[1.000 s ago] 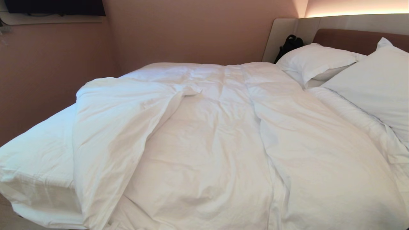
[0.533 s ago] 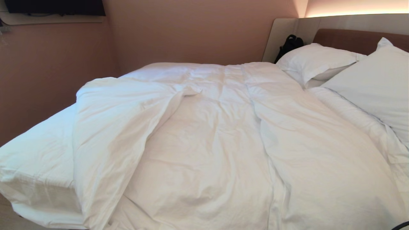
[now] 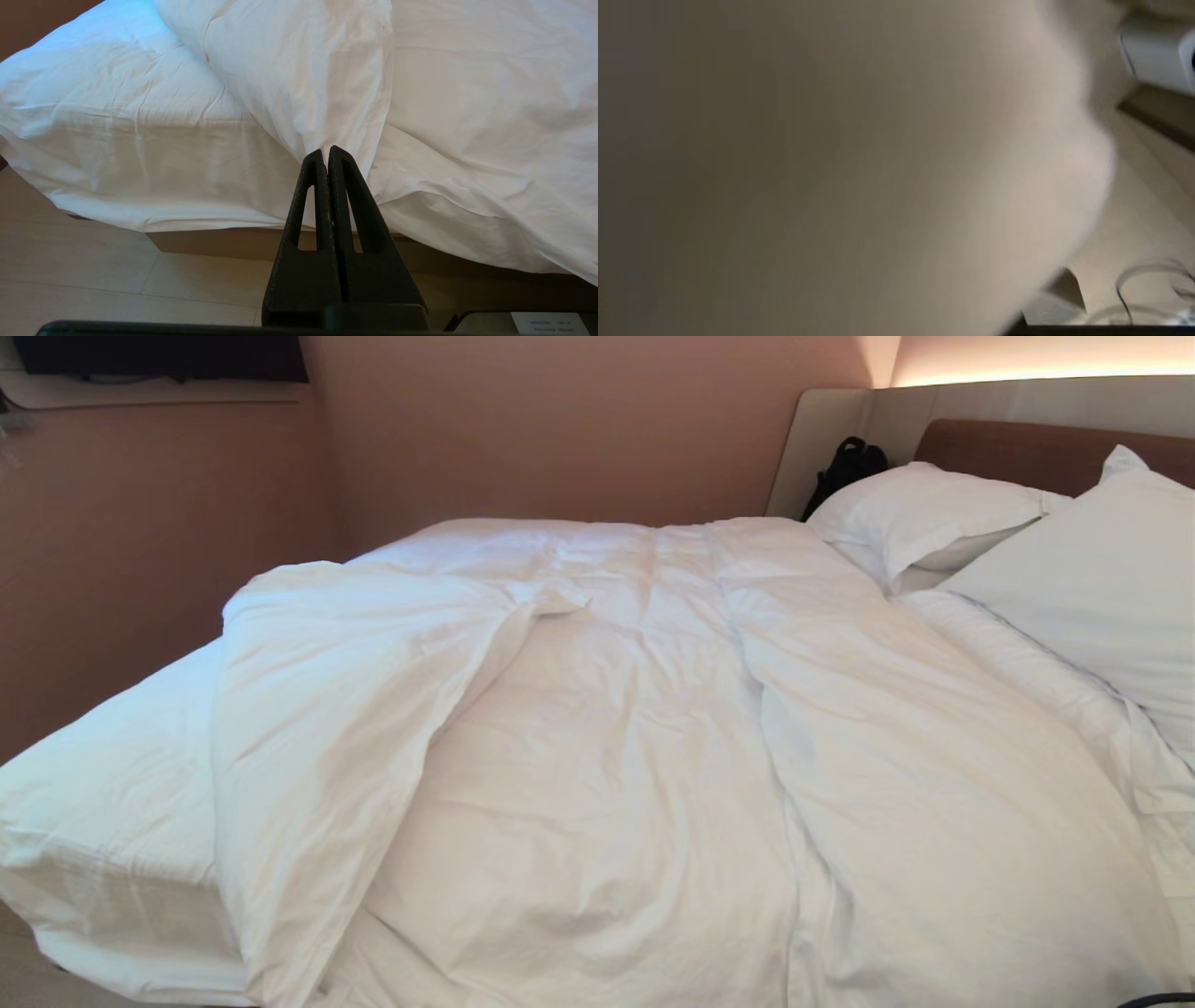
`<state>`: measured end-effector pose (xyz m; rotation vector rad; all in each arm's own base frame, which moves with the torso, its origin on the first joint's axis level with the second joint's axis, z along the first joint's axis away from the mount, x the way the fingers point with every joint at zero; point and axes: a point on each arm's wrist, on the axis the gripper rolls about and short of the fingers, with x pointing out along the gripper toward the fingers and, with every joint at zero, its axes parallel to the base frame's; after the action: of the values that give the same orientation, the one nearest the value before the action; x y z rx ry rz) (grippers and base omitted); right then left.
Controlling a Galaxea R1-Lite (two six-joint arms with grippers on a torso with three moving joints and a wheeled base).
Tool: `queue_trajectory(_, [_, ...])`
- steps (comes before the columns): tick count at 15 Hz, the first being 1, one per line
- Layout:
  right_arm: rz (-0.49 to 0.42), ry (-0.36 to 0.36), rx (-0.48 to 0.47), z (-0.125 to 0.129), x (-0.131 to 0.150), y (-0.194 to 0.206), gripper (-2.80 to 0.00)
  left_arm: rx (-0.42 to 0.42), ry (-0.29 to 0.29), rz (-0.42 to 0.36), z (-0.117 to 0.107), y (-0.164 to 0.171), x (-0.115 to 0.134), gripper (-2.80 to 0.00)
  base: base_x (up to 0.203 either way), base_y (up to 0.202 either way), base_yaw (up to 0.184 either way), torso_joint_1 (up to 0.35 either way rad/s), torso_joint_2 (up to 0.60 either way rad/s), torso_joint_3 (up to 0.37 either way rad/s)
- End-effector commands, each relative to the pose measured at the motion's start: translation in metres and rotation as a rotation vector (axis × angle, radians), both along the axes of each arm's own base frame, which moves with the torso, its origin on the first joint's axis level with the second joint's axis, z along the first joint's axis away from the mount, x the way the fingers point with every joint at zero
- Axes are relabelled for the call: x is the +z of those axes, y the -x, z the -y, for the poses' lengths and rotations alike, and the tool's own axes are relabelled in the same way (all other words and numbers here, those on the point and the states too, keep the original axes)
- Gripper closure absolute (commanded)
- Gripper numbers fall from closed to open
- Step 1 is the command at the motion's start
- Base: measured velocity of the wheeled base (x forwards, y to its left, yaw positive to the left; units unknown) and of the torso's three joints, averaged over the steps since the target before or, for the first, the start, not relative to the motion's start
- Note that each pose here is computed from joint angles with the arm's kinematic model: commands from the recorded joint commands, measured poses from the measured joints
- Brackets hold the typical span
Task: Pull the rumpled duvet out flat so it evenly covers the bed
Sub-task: Flatten the corners of the folded blanket
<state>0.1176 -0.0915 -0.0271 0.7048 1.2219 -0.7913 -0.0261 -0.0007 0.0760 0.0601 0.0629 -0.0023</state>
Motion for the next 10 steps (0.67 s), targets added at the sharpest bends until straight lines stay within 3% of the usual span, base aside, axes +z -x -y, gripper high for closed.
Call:
queue_trajectory(1, [0.185,0.152,-0.015,0.022,-0.006,-0.022,0.00,0.000,0.000,-0.001,0.000,0.000,0.000,0.00,0.000,0.000,0.000,0.000,0.00,0.000])
queue_trajectory(10, [0.190,0.190,-0.014,0.029,-0.018,-0.025,0.00,0.000,0.000,-0.001,0.000,0.000,0.000,0.00,0.000,0.000,0.000,0.000,0.00,0.000])
